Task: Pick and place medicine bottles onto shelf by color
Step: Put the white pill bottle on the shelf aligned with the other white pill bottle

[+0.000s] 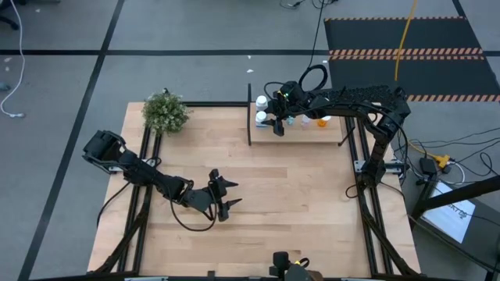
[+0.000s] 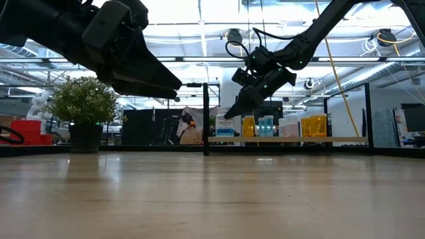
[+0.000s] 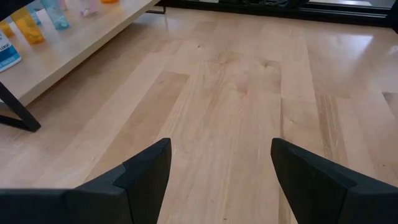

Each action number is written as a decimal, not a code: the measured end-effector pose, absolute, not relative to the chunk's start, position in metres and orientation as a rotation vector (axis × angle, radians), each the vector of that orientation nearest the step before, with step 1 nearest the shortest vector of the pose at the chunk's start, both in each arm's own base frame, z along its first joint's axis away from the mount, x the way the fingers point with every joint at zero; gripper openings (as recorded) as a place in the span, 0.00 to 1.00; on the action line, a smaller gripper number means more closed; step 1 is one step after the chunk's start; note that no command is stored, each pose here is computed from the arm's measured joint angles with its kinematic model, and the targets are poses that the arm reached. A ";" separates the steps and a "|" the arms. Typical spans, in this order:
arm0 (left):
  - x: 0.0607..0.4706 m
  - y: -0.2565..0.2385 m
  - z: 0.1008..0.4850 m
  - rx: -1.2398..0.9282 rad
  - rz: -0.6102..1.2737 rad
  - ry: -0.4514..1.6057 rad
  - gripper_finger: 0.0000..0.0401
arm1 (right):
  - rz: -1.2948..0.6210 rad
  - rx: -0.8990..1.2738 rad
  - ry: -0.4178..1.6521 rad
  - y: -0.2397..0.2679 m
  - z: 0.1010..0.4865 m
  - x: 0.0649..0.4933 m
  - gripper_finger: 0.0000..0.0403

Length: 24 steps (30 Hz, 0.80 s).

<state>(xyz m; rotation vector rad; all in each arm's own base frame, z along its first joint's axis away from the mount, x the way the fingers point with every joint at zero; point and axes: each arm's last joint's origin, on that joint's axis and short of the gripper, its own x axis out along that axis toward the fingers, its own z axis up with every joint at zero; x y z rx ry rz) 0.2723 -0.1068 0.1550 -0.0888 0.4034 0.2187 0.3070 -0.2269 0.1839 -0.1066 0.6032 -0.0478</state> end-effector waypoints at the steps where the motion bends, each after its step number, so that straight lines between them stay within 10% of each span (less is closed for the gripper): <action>1: 0.272 -0.107 0.155 -0.089 0.219 0.403 0.68 | -0.048 -0.107 0.603 -0.227 0.184 0.307 0.50; 24: 0.273 -0.107 0.156 -0.088 0.212 0.400 0.68 | -0.065 -0.106 0.615 -0.223 0.198 0.301 0.50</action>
